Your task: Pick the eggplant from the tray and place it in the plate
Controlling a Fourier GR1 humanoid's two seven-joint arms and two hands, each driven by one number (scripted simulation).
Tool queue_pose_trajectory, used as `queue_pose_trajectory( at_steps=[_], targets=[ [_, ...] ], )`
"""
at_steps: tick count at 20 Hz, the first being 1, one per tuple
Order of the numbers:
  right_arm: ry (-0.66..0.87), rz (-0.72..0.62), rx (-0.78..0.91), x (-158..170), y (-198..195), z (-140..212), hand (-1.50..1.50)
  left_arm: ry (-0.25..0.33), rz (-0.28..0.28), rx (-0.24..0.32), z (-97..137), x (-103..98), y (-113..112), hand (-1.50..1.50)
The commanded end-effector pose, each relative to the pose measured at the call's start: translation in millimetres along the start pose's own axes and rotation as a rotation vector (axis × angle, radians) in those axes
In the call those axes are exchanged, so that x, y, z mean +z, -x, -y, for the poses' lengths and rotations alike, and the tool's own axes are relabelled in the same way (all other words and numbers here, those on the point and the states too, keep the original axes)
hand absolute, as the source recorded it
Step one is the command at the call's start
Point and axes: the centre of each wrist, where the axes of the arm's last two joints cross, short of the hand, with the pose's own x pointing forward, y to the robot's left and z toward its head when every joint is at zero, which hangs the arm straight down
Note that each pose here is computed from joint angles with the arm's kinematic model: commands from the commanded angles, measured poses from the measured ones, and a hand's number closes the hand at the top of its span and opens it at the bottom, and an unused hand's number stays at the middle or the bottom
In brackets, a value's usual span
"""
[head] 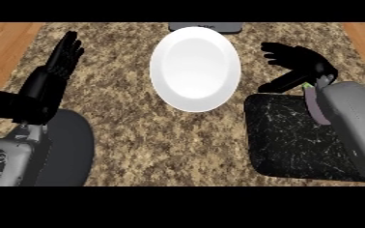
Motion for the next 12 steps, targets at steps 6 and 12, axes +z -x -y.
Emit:
queue_pose_trajectory(
  at_steps=[6, 12],
  targets=[
    [-0.157, -0.364, 0.464, 4.5, -63.6, 52.4, -1.50, 0.028, 0.013, -0.013, 7.3, -5.6, -6.4, 0.00],
    [-0.431, -0.586, 0.628, -8.5, -76.2, 52.6, -1.50, 0.033, 0.015, 0.006, 11.3, -11.0, -4.9, 0.00]
  ],
)
